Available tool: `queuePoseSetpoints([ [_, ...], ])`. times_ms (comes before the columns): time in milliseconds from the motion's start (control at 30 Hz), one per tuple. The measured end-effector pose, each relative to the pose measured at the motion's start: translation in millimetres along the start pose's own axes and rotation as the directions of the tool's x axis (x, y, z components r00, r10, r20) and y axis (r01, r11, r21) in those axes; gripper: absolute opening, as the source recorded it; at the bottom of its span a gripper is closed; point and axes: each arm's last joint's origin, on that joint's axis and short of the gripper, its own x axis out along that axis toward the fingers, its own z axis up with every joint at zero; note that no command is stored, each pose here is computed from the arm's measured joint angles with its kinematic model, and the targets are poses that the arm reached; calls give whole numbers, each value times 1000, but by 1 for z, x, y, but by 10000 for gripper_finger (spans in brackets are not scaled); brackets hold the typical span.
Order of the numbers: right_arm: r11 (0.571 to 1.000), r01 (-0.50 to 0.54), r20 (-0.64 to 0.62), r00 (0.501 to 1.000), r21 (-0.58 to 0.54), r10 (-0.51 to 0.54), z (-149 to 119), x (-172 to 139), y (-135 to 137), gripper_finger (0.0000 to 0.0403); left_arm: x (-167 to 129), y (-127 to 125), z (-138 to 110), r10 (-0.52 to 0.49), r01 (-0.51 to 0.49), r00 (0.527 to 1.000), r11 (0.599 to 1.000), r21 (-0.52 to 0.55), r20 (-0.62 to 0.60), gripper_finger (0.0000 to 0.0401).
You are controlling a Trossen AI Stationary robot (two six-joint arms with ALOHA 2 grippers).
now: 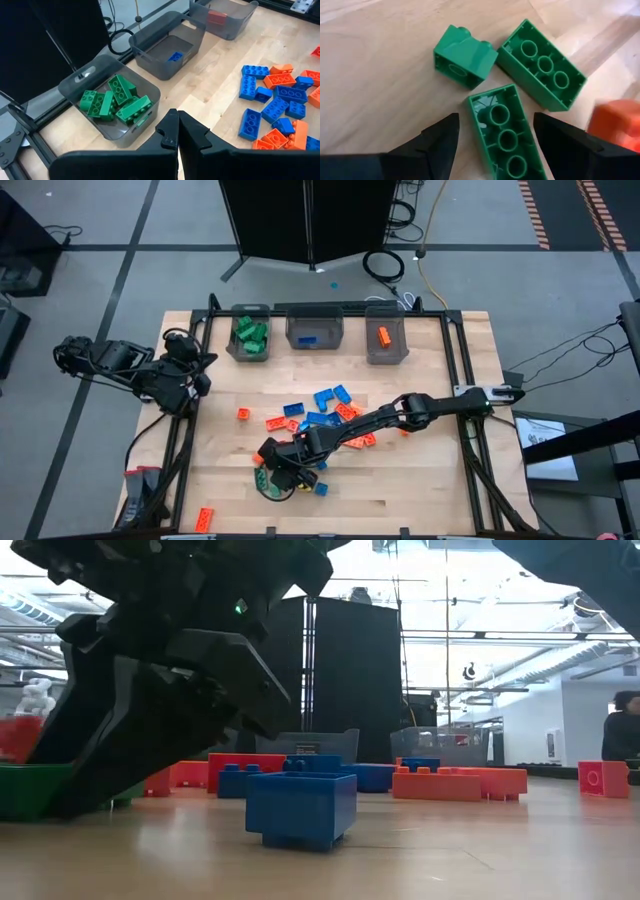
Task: Sort blocks
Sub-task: Put the green game piece into the left black bin
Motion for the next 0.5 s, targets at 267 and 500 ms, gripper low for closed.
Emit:
queuePoseSetpoints([
  [267,1000,1,-7,1000,16,0,-3,0,-2,250,0,0,0,0,0,1000,1000,0,0,0],
  [500,999,-20,-38,999,46,22,-6,-1,-1,208,0,0,0,0,0,1000,1000,1,0,0],
])
